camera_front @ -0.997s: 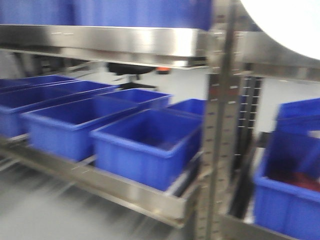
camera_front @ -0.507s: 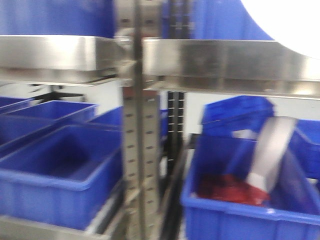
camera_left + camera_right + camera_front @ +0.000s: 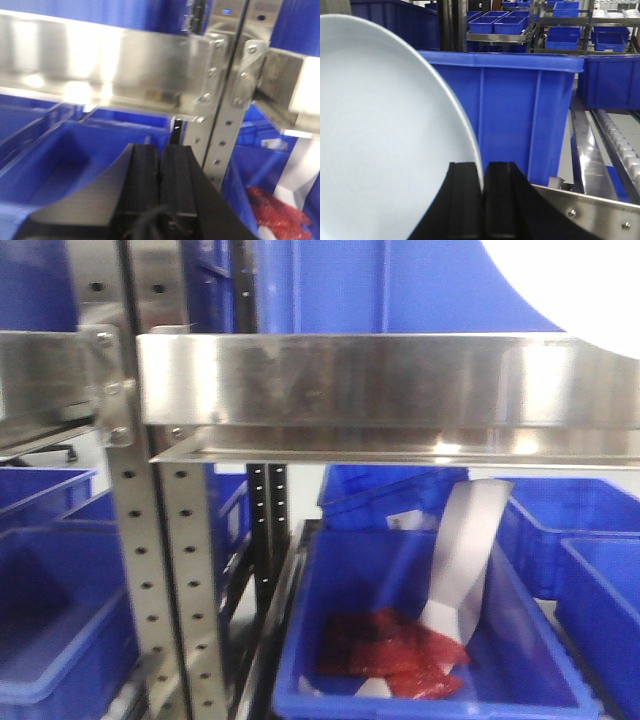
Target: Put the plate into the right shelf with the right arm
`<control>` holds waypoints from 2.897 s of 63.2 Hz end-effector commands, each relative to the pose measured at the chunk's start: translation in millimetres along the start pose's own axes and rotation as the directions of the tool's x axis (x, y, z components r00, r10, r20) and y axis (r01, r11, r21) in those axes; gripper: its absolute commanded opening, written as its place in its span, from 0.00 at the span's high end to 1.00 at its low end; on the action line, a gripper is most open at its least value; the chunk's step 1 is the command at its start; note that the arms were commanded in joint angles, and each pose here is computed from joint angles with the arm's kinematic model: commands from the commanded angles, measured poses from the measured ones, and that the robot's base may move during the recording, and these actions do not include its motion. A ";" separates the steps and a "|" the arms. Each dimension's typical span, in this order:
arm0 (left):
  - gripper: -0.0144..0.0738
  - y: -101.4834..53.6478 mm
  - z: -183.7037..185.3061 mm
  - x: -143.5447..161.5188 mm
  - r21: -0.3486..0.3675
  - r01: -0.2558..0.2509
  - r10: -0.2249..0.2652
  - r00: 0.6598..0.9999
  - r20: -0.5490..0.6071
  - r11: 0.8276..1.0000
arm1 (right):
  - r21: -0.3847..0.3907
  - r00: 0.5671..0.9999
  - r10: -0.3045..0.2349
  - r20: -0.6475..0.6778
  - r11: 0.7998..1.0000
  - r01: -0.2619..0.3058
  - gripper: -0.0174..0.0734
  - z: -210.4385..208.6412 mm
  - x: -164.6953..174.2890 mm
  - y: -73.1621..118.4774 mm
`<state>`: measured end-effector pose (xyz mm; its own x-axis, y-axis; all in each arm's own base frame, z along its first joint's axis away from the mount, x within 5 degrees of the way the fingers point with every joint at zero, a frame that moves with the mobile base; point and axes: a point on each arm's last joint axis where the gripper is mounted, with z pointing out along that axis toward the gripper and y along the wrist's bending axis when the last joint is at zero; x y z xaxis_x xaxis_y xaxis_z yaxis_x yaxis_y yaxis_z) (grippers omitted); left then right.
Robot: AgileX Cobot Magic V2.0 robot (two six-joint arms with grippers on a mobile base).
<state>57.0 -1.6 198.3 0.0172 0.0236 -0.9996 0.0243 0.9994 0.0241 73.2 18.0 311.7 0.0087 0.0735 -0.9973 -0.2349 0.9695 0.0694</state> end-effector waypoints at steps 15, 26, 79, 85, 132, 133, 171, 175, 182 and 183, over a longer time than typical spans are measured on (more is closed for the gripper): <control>0.98 1.1 -0.8 -5.2 -0.011 0.016 -0.015 0.996 0.089 1.000 | 0.013 0.993 -0.001 0.117 1.000 -0.001 0.75 -0.7 -18.5 -0.5; 0.98 1.1 -0.8 -5.2 -0.011 0.016 -0.015 0.996 0.089 1.000 | 0.013 0.993 -0.001 0.117 1.000 -0.001 0.75 -0.7 -18.5 -0.5; 0.98 1.1 -0.8 -5.2 -0.011 0.016 -0.015 0.996 0.089 1.000 | 0.013 0.993 -0.001 0.117 1.000 -0.001 0.75 -0.7 -18.5 -0.5; 0.98 1.1 -0.8 -5.2 -0.011 0.016 -0.015 0.996 0.089 1.000 | 0.013 0.992 -0.001 0.125 1.000 -0.001 0.75 -0.8 -19.3 -0.5; 0.98 1.1 -0.8 -5.2 -0.011 0.016 -0.015 0.996 0.089 1.000 | 0.003 0.965 0.023 0.263 1.000 -0.025 0.75 1.0 -72.9 2.6; 0.98 1.1 -0.8 -5.2 -0.011 0.016 -0.015 0.996 0.089 1.000 | 0.001 0.965 0.025 0.261 1.000 -0.027 0.75 2.8 -76.9 2.9; 0.98 1.1 -0.8 -5.2 -0.011 0.016 -0.015 0.996 0.089 1.000 | 0.022 0.980 0.013 0.198 1.000 -0.018 0.75 185.4 -162.6 2.7; 0.98 1.1 -0.8 -5.2 -0.011 0.016 -0.015 0.996 0.089 1.000 | 0.029 0.982 -0.019 0.188 0.999 0.013 0.75 204.9 -158.2 1.7; 0.98 1.1 -0.8 -5.2 -0.011 0.016 -0.015 0.996 0.089 1.000 | 0.035 0.982 -0.037 0.187 0.999 0.031 0.75 229.0 -152.2 0.4; 0.98 1.1 -0.8 -5.2 -0.011 0.016 -0.015 0.996 0.089 1.000 | 0.034 0.982 -0.037 0.185 0.999 0.031 0.74 231.5 -151.4 0.6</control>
<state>57.0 -1.6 198.3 0.0172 0.0236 -0.9996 0.0243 0.9994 0.0241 293.5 63.7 441.4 0.0237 0.0674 -0.9974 -0.2146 0.9748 0.0608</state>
